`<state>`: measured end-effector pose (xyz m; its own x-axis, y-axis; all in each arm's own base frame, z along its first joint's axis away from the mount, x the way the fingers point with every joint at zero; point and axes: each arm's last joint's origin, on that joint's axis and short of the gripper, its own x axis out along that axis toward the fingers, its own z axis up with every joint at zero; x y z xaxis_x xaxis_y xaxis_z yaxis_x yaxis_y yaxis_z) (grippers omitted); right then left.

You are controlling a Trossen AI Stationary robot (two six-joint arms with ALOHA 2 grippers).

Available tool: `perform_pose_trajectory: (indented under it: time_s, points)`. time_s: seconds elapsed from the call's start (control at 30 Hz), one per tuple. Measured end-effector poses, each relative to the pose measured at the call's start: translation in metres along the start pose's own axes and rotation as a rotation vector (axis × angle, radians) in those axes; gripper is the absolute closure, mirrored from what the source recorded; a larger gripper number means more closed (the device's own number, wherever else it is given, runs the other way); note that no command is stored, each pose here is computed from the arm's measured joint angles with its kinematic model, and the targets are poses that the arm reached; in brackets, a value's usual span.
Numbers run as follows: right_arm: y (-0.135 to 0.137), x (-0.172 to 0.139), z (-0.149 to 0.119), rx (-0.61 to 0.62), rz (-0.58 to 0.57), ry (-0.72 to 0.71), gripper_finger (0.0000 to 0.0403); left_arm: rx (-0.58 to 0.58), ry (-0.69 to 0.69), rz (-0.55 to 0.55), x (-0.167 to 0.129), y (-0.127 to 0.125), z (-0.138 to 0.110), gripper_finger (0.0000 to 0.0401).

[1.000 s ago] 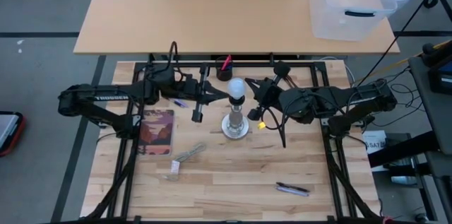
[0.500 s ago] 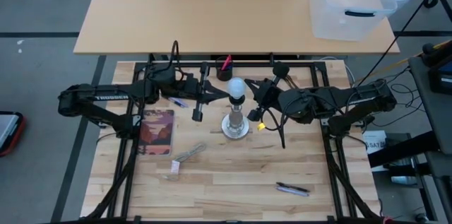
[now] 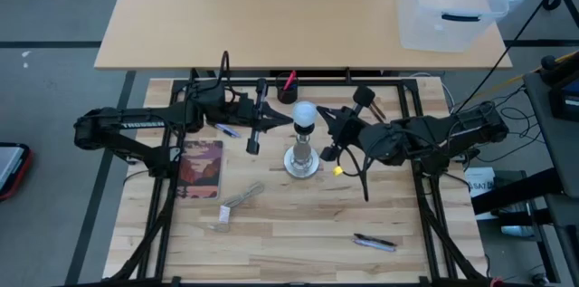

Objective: Screw lightbulb
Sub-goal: Insert the lightbulb into the desk lamp

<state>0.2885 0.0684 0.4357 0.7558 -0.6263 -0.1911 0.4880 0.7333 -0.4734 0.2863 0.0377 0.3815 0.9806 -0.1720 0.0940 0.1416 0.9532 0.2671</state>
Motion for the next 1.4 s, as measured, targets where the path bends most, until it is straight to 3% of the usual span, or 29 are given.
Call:
perform_pose_trajectory:
  time_s: [1.4]
  points:
    - [0.017,-0.010,-0.007,-0.007,0.102,0.032,0.0403,0.012,0.033,0.109,-0.009,0.011,0.002,0.0401]
